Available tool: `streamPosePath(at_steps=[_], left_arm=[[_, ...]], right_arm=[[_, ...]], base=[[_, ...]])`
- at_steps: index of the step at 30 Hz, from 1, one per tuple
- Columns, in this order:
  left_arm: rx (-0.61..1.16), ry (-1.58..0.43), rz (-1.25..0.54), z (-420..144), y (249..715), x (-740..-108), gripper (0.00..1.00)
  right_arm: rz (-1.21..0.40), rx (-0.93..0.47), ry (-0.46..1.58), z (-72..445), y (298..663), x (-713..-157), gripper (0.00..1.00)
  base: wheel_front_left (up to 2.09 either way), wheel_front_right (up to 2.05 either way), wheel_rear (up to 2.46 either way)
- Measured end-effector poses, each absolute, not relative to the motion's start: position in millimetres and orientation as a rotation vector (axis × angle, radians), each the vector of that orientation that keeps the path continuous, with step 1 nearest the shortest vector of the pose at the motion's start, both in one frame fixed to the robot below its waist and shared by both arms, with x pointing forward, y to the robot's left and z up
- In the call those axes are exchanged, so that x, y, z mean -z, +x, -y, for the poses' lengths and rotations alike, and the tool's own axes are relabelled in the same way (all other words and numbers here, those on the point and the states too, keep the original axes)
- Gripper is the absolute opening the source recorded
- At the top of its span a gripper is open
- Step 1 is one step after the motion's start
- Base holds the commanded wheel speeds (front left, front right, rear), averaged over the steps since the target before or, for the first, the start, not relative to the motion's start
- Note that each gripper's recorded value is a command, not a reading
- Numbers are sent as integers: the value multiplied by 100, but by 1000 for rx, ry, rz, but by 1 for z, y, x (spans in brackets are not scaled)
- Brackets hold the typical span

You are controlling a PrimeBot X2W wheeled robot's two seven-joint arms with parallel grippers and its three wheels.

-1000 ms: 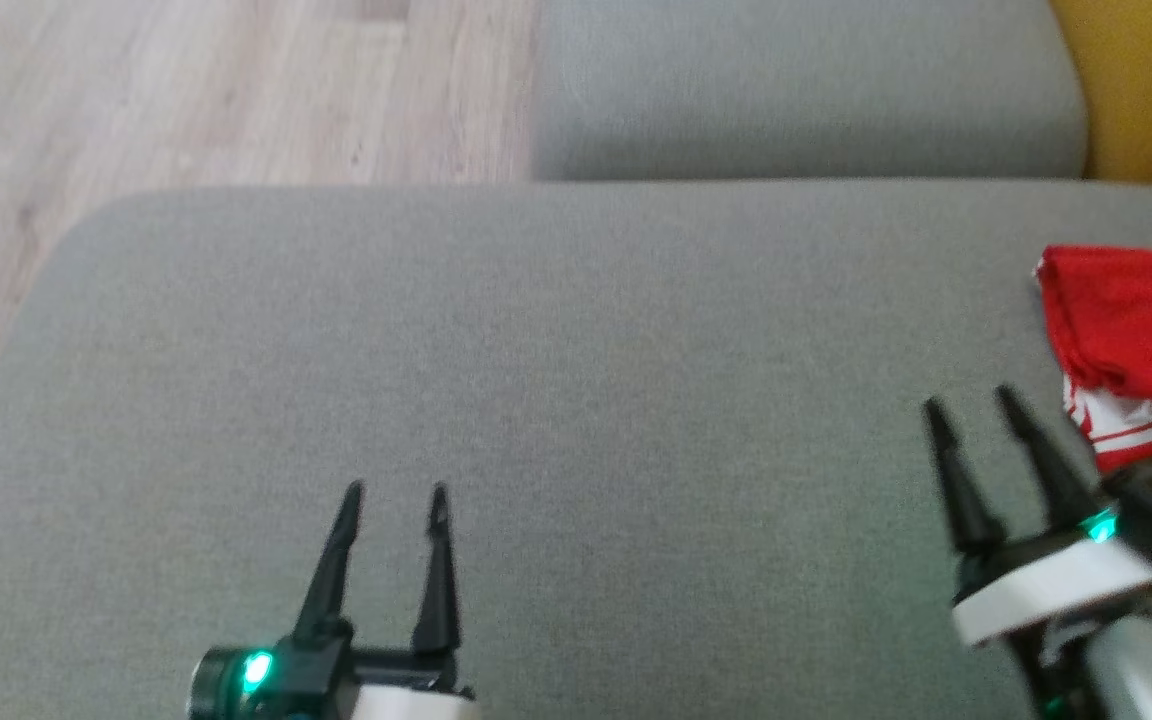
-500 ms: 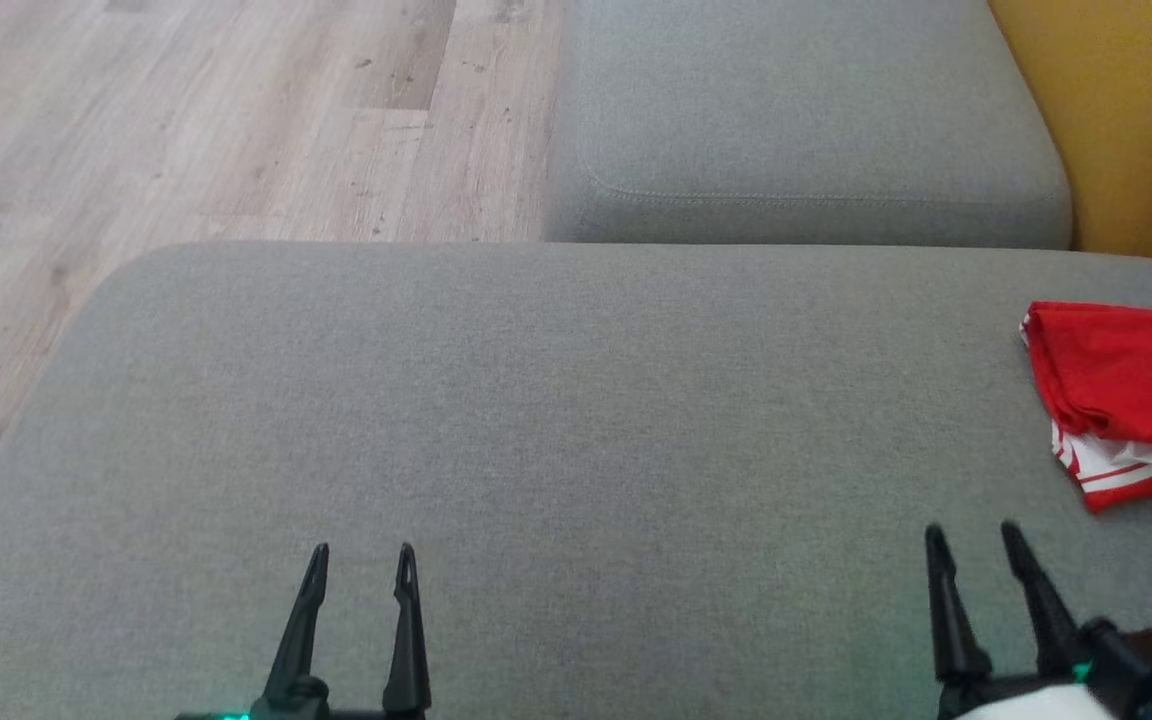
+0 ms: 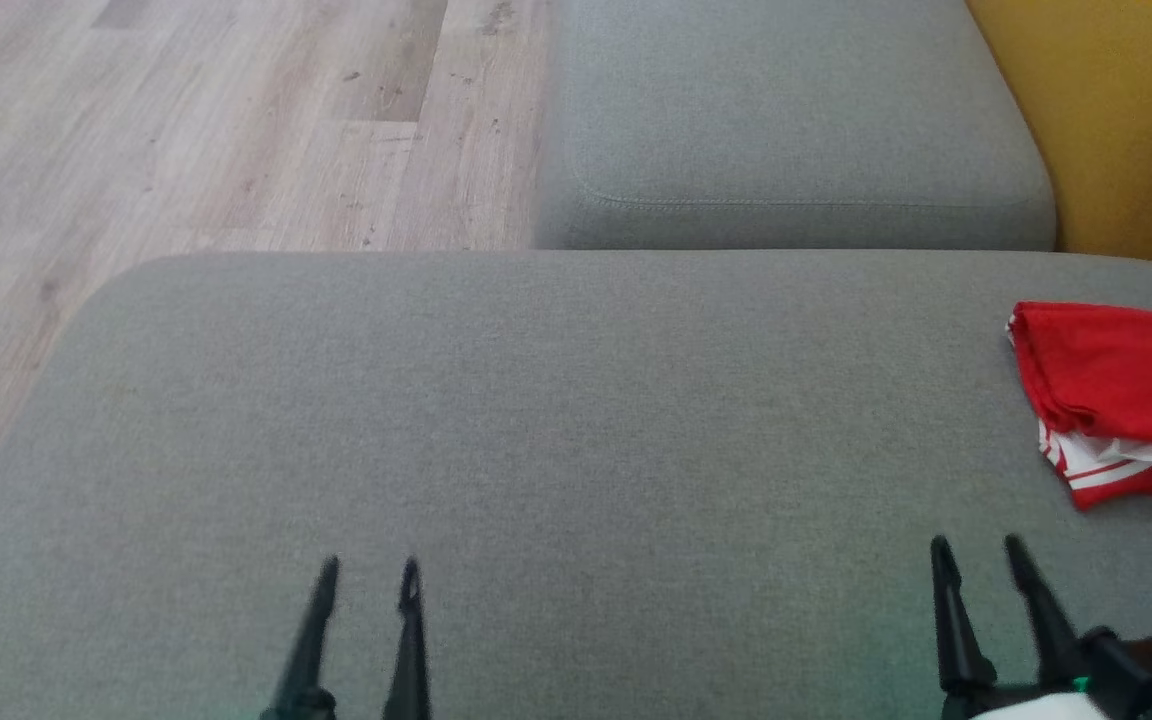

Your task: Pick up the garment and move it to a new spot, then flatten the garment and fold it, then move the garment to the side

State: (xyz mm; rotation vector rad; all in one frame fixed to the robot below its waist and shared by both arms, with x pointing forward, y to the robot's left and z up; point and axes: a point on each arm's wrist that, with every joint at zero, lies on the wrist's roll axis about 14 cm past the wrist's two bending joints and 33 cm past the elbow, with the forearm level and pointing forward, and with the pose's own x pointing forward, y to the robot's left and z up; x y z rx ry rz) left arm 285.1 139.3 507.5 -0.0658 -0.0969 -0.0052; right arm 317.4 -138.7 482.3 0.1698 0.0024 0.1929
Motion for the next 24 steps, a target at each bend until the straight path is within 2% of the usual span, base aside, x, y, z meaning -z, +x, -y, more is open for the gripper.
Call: streamPosePath(at_steps=[1, 9, 24], left_arm=[[5, -66, 92, -139, 285, -506, 0], [-7, -89, -52, -140, 271, -463, 0], [-35, -280, -110, -149, 282, -456, 0]], right_arm=[[-7, -192, 170, 139, 317, -481, 0], [-141, -163, 197, 144, 302, -442, 0], [-177, -90, 368, 155, 305, -437, 0]], base=[[0, 0, 0], [0, 0, 0], [0, 0, 0]])
